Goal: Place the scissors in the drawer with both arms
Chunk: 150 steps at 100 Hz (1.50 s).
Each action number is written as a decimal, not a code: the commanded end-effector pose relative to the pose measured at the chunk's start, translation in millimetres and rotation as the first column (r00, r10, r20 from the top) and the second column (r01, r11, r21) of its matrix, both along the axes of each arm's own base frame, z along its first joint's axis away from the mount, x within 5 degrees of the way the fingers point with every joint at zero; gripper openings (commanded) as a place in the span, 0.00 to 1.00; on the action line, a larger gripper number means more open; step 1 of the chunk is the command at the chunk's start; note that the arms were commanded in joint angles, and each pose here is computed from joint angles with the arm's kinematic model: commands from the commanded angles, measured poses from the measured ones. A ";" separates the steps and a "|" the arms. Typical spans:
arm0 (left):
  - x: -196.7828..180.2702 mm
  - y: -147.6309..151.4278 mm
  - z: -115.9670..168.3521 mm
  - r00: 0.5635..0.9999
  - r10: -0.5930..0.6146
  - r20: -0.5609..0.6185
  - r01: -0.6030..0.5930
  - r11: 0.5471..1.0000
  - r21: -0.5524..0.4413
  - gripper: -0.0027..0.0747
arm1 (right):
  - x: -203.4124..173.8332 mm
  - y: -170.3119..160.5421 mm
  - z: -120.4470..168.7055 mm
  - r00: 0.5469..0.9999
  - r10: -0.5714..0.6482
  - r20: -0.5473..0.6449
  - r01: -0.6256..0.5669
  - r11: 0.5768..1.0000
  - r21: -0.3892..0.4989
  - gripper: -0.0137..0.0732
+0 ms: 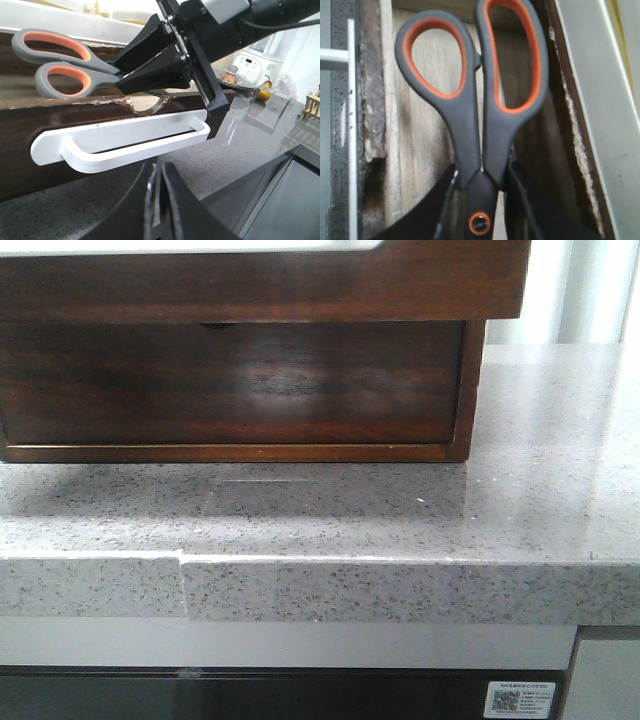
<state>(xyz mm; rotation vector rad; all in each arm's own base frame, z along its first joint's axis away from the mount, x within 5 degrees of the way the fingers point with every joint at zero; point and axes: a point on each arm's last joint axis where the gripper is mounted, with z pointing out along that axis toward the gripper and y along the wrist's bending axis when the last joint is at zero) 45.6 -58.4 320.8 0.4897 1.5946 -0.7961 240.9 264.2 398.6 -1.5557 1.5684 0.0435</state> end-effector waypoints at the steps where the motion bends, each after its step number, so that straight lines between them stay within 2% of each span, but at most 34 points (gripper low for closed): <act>1: 0.0 1.5 13.7 1.000 0.015 0.026 -0.014 0.998 -0.058 0.01 | -2.9 -7.1 28.7 0.996 -0.026 0.085 0.017 0.994 0.110 0.55; 4: 0.0 1.5 13.7 1.000 0.015 0.026 -0.014 0.998 -0.058 0.01 | -2.7 -6.9 29.1 0.996 -0.035 0.080 0.025 0.992 0.122 0.63; 11: 0.0 1.5 13.7 1.000 0.015 0.026 -0.014 0.998 -0.058 0.01 | -2.7 -7.5 30.2 0.996 -0.045 0.078 0.034 0.991 0.133 0.73; 22: 0.0 1.5 13.7 1.000 0.015 0.026 -0.014 0.998 -0.058 0.01 | -6.7 -10.6 35.8 0.996 -0.049 0.080 0.036 0.988 0.152 0.71; 31: 0.1 1.6 13.9 0.999 0.017 0.027 -0.016 0.998 -0.059 0.01 | -17.7 -17.7 49.3 0.996 -0.064 0.066 0.048 0.975 0.215 0.55; 41: 0.3 2.3 13.8 0.999 0.025 0.037 -0.023 0.999 -0.049 0.01 | -35.9 -31.6 69.4 0.997 -0.072 0.040 0.056 0.952 0.301 0.21; 46: -0.3 3.0 13.5 0.998 0.029 0.050 -0.028 0.999 -0.035 0.01 | -46.8 -41.0 80.2 0.997 -0.068 0.027 0.055 0.938 0.341 0.07; 54: -2.4 4.9 13.3 0.996 0.038 0.080 -0.037 0.999 -0.008 0.01 | -65.7 -61.1 96.0 0.997 -0.076 0.019 0.062 0.910 0.410 0.11; 65: -9.8 11.2 14.4 0.985 0.064 0.159 -0.070 0.997 0.029 0.01 | -93.1 -92.5 102.8 0.995 -0.083 0.049 0.051 0.885 0.462 0.11; 76: -20.5 18.9 15.3 0.964 0.087 0.251 -0.106 0.992 0.062 0.01 | -123.2 -130.1 89.5 0.991 -0.117 0.062 0.068 0.852 0.519 0.11; 85: -26.3 23.8 14.1 0.950 0.109 0.292 -0.133 0.989 0.065 0.01 | -144.3 -160.0 63.4 0.985 -0.167 0.041 0.117 0.825 0.554 0.11; 93: -26.4 25.8 9.5 0.946 0.128 0.297 -0.153 0.986 0.062 0.01 | -159.9 -185.9 36.6 0.973 -0.228 0.033 0.171 0.810 0.560 0.11; 98: -25.2 25.9 5.6 0.945 0.133 0.298 -0.162 0.984 0.074 0.01 | -170.1 -202.2 17.8 0.964 -0.266 0.007 0.213 0.784 0.583 0.11; 108: -22.3 25.0 -0.9 0.949 0.135 0.285 -0.165 0.983 0.083 0.01 | -187.7 -226.9 -8.1 0.953 -0.301 0.022 0.224 0.756 0.615 0.11; 131: -20.4 23.8 -6.7 0.955 0.131 0.267 -0.160 0.983 0.092 0.01 | -207.2 -248.3 -41.0 0.953 -0.297 0.054 0.189 0.727 0.660 0.11; 150: -20.2 23.8 -7.0 0.955 0.132 0.267 -0.162 0.983 0.092 0.01 | -209.6 -251.3 -44.4 0.953 -0.299 0.055 0.189 0.724 0.664 0.11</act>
